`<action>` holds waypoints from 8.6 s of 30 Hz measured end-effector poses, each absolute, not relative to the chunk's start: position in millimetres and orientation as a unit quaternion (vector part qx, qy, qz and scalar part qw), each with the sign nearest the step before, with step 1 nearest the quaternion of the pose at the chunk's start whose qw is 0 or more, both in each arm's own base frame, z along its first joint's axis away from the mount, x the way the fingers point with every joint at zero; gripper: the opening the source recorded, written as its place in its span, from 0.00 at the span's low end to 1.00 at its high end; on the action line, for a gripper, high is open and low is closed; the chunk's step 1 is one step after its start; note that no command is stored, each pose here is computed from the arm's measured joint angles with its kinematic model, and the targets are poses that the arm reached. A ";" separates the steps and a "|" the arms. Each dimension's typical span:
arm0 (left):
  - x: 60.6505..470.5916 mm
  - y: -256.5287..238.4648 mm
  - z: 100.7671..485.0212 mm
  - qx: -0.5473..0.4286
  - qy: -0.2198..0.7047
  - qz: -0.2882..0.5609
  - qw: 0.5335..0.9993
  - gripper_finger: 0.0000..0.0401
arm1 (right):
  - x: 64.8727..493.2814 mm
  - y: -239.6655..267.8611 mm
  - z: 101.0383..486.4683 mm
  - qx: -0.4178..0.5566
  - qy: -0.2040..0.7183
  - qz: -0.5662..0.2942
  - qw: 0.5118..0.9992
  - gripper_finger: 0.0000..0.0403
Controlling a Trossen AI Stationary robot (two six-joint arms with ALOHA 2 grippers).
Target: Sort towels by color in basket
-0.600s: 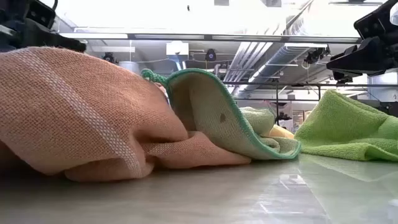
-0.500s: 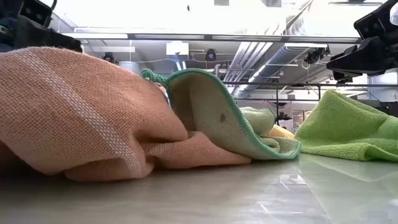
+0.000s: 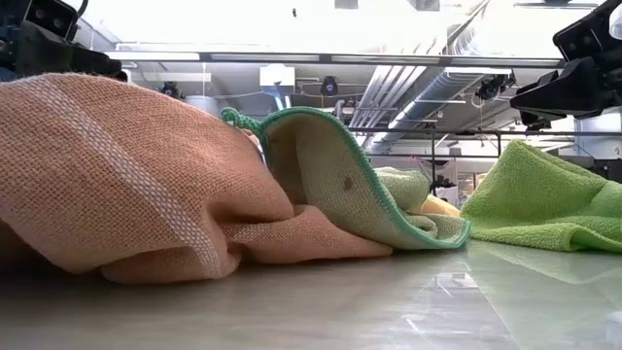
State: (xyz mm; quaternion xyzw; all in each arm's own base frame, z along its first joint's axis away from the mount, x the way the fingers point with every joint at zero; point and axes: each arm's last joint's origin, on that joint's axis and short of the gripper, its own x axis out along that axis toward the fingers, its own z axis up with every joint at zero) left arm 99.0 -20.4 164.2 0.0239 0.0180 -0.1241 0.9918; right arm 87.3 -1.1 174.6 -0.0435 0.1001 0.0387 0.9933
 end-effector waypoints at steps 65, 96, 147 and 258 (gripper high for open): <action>99.0 -20.4 164.1 0.024 0.018 -0.124 0.992 0.12 | 88.9 2.2 193.0 -0.018 0.004 0.091 0.996 0.00; 99.0 -20.4 164.1 0.024 0.018 -0.125 0.992 0.12 | 112.1 -4.8 308.8 0.332 0.265 -0.105 0.899 0.26; 99.0 -20.4 164.1 0.024 0.018 -0.124 0.992 0.12 | 149.0 166.6 434.5 0.300 0.654 0.027 0.694 0.02; 99.0 -20.5 164.1 0.024 0.018 -0.125 0.992 0.12 | 167.0 259.9 320.5 0.386 0.584 -0.312 0.642 0.09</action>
